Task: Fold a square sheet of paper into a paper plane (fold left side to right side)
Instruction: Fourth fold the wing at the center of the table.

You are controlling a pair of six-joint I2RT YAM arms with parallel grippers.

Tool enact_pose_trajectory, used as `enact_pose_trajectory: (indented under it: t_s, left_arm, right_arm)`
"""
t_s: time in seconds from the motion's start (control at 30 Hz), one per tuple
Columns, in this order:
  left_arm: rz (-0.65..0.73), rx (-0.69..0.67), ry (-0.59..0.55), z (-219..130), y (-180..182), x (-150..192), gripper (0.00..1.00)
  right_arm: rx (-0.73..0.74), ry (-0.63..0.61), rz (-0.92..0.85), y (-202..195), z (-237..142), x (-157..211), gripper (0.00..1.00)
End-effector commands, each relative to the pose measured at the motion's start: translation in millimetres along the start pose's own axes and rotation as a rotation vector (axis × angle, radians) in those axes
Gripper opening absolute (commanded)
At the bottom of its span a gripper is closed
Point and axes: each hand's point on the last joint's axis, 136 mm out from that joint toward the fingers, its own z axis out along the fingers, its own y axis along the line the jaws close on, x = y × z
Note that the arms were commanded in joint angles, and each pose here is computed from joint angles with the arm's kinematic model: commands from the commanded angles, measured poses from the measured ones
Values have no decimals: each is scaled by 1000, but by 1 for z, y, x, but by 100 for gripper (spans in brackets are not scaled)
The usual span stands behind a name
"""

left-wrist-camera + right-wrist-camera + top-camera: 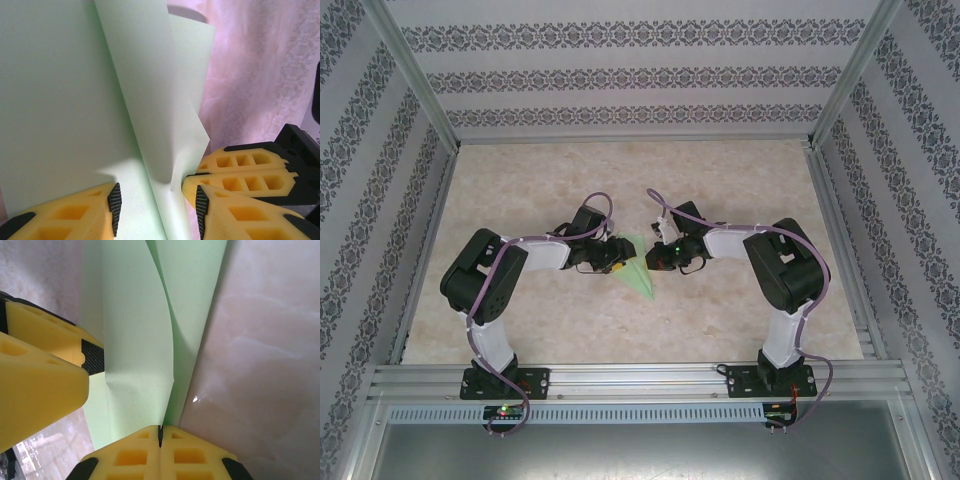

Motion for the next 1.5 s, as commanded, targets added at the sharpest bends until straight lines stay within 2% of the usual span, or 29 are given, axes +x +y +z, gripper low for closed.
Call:
enact_pose_trajectory:
  t_s: [0.0, 0.27, 0.47, 0.63, 1.0, 1.47]
  left_arm:
    - [28, -46, 0, -1, 5, 4, 47]
    - [112, -21, -52, -27, -28, -8, 48]
    - [134, 29, -36, -21, -46, -15, 31]
    - [132, 38, -5, -4, -46, -21, 23]
    - [103, -22, 34, 22, -15, -19, 22]
    - [51, -140, 59, 27, 32, -1, 21]
  right_arm:
    - [72, 41, -4, -15, 5, 10, 3]
    - [94, 70, 3, -20, 12, 18, 3]
    - [111, 80, -2, -22, 13, 20, 3]
    - [110, 84, -3, -21, 14, 21, 2]
    - [128, 91, -17, -21, 12, 22, 2]
    - [119, 83, -33, -15, 10, 16, 4]
